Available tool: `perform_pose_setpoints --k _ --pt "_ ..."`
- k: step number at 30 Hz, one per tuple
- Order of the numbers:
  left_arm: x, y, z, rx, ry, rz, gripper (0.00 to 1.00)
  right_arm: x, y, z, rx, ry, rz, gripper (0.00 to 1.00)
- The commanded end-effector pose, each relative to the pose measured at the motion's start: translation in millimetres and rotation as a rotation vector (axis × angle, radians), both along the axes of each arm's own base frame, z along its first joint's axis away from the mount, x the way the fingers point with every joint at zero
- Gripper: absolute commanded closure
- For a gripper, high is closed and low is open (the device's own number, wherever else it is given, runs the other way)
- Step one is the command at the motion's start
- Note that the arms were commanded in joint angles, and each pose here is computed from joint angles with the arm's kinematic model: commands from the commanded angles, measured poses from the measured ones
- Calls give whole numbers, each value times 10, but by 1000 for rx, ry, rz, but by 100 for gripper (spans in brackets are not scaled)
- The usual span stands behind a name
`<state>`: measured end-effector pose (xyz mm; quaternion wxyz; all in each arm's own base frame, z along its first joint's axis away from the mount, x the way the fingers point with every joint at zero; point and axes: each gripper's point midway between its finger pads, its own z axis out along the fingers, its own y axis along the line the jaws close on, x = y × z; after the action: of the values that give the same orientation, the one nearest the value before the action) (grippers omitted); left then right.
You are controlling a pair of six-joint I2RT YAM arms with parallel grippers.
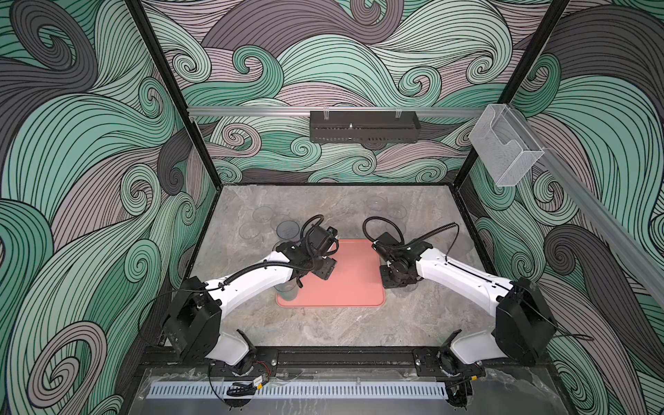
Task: Place the glasses into the tray
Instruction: Pick up the glass from the middle-right of the table, then place the glass on the tray.
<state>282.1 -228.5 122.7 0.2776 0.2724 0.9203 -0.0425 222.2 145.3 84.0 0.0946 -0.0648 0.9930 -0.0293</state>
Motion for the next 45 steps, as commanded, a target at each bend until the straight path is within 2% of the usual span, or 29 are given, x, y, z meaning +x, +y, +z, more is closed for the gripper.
perform_pose_setpoints --k 1,8,12,19,25,31,37,45 --pt "56 -31 359 -42 -79 -8 29 -29 3 275 14 -34 -6 98" --pt "213 210 733 21 -239 66 28 45 363 598 73 -87 61 98" --pt "222 354 932 38 -311 100 27 155 691 572 114 -87 112 97" --pt "201 859 1180 80 -437 266 24 445 1322 518 191 -102 191 97" --pt "119 1149 1209 107 -448 346 24 708 1836 366 228 -92 241 96" --pt "44 1254 1201 101 -451 358 24 896 2290 245 230 -79 296 96" --pt "18 1272 1175 98 -442 355 25 1085 2586 129 228 -81 325 94" --pt "22 1254 1137 99 -428 347 24 1237 2762 117 227 -104 357 83"
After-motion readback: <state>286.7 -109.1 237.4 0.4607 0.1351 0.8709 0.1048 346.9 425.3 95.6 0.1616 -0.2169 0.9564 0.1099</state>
